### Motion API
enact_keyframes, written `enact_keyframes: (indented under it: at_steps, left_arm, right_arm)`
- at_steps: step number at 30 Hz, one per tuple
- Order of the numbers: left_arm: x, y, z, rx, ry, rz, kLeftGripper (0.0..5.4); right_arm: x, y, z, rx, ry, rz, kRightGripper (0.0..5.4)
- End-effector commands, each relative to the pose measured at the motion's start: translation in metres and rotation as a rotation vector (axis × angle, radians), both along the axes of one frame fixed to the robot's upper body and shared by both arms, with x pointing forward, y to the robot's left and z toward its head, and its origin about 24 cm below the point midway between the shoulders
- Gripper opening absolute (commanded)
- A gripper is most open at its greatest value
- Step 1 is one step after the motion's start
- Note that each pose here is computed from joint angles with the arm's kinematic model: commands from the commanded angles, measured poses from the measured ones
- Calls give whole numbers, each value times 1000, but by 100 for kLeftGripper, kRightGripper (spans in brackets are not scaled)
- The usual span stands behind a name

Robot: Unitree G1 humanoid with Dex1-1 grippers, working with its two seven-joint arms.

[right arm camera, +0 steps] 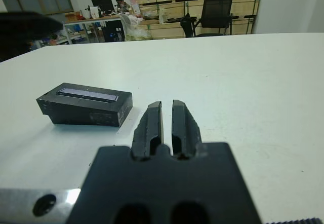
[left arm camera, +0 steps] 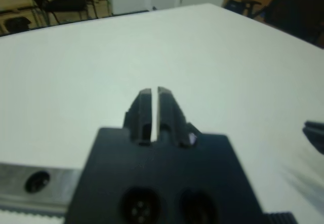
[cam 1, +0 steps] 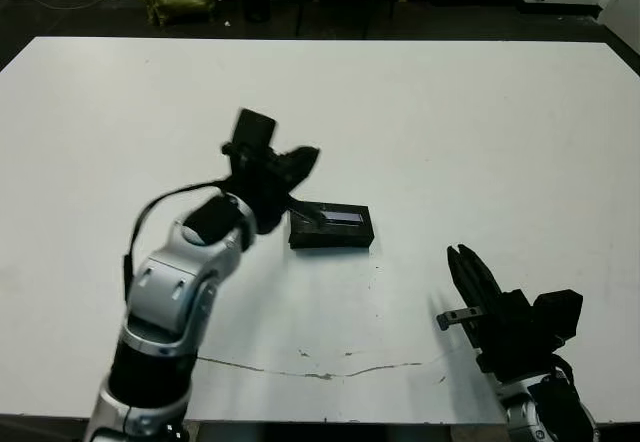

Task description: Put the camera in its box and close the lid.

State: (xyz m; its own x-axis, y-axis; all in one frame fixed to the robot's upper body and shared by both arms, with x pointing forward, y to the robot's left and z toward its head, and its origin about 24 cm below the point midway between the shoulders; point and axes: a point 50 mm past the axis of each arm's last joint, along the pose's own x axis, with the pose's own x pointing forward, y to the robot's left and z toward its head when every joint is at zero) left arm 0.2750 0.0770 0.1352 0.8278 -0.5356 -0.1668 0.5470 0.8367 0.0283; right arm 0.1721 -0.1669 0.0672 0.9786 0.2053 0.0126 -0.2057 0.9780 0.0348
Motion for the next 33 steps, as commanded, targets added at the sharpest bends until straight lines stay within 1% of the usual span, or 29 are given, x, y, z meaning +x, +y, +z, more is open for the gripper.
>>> enact_keyframes:
  at_steps: [1,6,10,17,22,33]
  left_arm:
    - [-5,-4,-21,12,63,13,1]
    - [-11,-10,-37,29,74,15,1]
    - [-12,-9,-47,70,71,25,1]
    - [-9,1,-61,118,75,65,1]
    - [-7,9,-70,130,98,101,1]
    - [-14,18,-86,115,140,139,1]
  right_arm:
    - [-13,-4,-14,1,88,-29,0]
    - [-12,-5,-14,18,88,-21,0]
    - [-13,-5,-12,-3,93,-30,0]
    - [-13,-6,-11,-16,98,-32,0]
    - [-12,-7,-11,0,98,-27,0]
    - [-13,-8,-12,0,83,-21,0]
